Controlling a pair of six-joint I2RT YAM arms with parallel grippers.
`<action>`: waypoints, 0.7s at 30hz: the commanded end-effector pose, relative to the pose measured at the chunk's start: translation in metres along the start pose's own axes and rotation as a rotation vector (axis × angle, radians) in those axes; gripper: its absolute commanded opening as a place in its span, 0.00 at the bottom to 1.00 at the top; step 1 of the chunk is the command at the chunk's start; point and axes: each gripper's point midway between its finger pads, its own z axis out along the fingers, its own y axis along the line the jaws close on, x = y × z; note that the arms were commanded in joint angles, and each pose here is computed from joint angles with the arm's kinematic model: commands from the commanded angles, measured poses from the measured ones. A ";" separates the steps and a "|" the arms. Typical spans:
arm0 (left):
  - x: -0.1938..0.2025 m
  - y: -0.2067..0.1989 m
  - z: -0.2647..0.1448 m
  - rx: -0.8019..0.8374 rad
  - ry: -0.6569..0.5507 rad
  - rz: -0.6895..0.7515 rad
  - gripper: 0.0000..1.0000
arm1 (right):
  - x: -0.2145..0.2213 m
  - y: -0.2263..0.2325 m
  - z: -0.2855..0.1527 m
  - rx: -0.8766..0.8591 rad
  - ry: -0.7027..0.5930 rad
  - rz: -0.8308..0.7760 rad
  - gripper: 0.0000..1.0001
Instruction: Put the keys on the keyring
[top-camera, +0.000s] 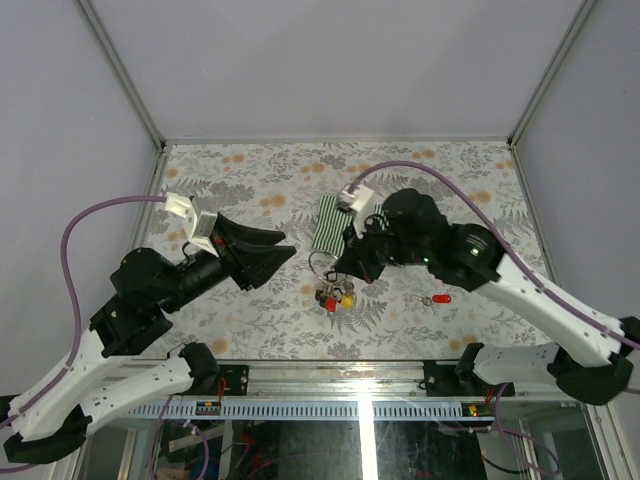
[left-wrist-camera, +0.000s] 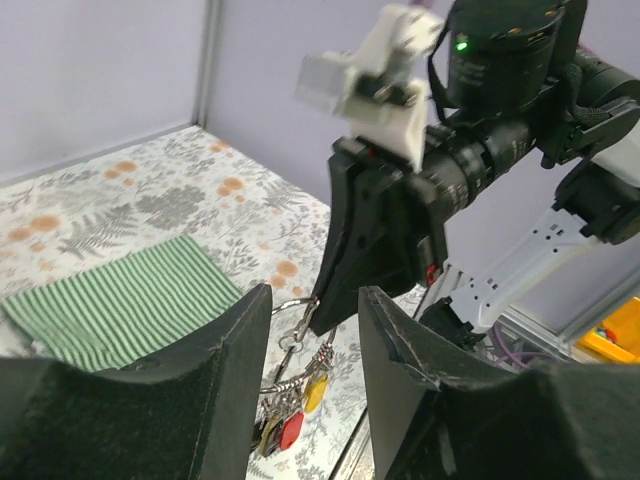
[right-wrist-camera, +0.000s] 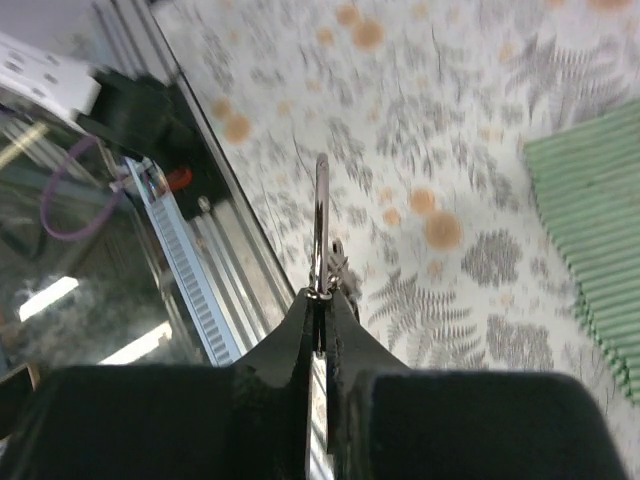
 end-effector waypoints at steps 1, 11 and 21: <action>0.001 0.022 -0.010 -0.123 -0.020 0.003 0.42 | 0.041 -0.018 0.015 0.102 0.268 0.076 0.00; 0.003 0.028 -0.020 -0.164 -0.018 -0.004 0.42 | 0.080 -0.028 0.020 0.158 0.477 0.133 0.00; 0.006 0.031 -0.020 -0.177 -0.012 -0.005 0.42 | 0.119 -0.046 0.016 0.277 0.683 0.176 0.00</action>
